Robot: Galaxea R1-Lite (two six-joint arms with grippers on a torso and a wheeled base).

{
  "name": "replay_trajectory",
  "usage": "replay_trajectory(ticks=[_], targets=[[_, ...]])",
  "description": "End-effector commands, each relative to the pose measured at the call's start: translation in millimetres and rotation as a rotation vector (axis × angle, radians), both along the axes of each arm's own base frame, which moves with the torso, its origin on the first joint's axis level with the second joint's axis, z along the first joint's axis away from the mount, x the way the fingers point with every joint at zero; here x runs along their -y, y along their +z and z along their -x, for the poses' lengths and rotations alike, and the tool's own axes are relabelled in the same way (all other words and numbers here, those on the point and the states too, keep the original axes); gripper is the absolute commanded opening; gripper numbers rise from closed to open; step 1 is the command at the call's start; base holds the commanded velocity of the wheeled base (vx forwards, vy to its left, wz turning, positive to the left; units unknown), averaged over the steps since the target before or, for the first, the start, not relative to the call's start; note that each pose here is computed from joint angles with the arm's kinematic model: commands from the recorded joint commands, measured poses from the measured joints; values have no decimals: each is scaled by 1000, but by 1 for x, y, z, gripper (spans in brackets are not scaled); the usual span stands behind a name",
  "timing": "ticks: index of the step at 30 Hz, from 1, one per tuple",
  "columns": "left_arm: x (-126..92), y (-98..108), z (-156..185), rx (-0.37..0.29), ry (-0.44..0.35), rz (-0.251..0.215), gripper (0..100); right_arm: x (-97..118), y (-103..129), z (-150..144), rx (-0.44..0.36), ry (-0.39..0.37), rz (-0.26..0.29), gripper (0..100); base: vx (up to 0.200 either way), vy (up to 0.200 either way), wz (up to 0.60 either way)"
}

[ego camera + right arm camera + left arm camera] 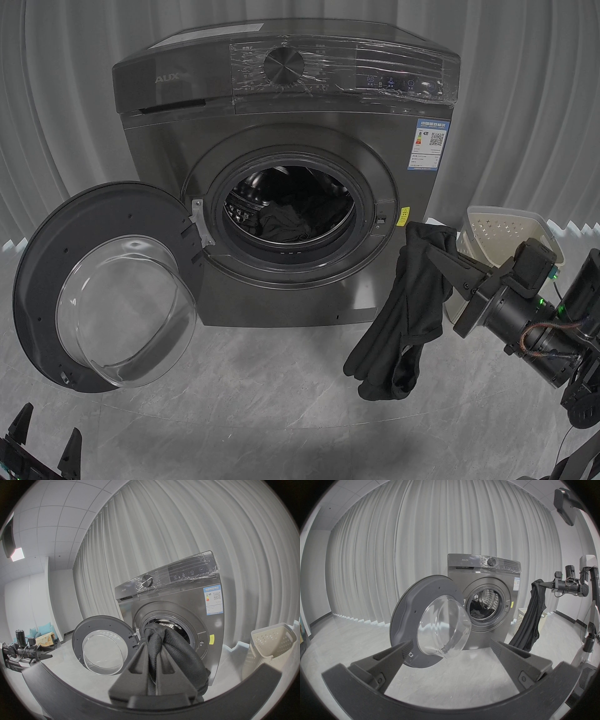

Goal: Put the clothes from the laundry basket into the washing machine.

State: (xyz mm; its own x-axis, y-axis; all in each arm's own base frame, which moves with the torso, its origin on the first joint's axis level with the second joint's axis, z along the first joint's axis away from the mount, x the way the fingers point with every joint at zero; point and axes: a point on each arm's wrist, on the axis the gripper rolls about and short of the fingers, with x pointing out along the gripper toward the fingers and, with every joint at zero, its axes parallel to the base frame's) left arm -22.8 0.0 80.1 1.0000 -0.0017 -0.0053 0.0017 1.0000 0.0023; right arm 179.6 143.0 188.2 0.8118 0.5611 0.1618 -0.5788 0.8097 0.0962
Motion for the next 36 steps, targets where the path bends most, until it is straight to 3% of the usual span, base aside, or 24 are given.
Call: replay_trajectory(ticks=[1,13,19,30,36], targets=[[0,-5,0,1,0,-1,100,0,0,0,0,0,0,0,0,0,0],[0,-5,0,1,2,10,100,0,0,0,0,0,0,0,0,0,0],[0,-5,0,1,-1,10,100,0,0,0,-3,2,0,0,200,0,0],[0,-5,0,2,0,1,100,0,-3,1,-11,3,9,0,0,0,0],[0,-5,0,2,0,-5,100,-14,-1,0,-13,45,11,0,0,0,0]])
